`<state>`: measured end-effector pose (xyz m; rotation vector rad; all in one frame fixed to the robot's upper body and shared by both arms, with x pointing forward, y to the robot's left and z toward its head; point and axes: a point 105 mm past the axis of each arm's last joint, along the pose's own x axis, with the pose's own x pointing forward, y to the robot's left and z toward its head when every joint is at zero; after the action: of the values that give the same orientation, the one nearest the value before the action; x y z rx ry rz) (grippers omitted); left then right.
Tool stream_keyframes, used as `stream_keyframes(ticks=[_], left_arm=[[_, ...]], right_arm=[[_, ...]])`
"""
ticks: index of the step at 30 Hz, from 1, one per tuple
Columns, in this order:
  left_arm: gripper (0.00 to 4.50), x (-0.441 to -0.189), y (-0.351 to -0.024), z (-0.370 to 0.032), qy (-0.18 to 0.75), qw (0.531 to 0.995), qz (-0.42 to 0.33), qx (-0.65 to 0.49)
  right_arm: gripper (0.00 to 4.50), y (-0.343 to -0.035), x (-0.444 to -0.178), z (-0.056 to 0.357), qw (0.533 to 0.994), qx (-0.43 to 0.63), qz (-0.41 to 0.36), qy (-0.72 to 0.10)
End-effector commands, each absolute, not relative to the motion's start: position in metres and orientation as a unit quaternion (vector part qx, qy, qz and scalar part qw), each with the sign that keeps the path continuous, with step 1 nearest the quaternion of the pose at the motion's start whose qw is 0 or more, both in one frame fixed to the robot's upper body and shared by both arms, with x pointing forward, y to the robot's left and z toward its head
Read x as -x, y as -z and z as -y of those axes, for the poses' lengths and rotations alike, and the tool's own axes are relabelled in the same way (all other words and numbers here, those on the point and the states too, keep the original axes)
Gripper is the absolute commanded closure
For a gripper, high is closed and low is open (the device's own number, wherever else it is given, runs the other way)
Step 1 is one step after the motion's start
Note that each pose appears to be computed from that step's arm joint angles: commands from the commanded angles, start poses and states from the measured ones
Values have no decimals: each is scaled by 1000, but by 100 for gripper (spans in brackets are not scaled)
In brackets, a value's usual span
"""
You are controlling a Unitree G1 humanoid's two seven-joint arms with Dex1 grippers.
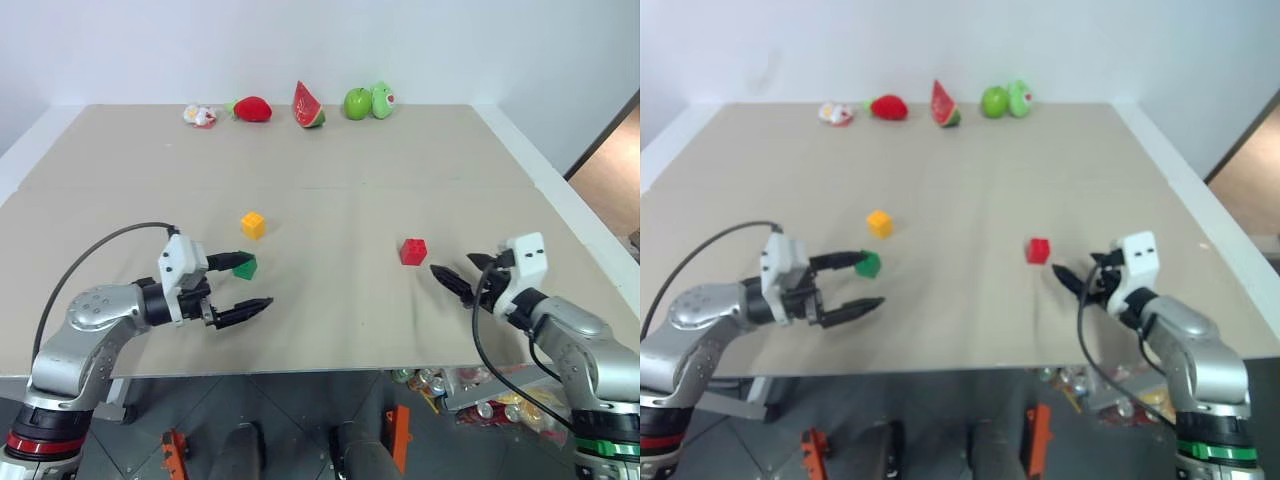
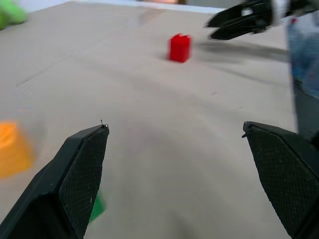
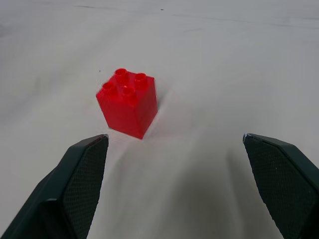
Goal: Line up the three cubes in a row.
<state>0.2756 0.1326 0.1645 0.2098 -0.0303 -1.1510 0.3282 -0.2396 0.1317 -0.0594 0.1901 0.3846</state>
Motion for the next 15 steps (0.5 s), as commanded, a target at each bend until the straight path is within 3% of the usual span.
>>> stream_keyframes(ticks=[1, 15], left_arm=[[3, -272, -171, -116, 570, 812, 32, -121], [3, -279, -170, -88, 585, 801, 60, -112]], right_arm=[[0, -145, -335, 220, 976, 44, -68, -203], [0, -135, -351, 193, 979, 35, -74, -185]])
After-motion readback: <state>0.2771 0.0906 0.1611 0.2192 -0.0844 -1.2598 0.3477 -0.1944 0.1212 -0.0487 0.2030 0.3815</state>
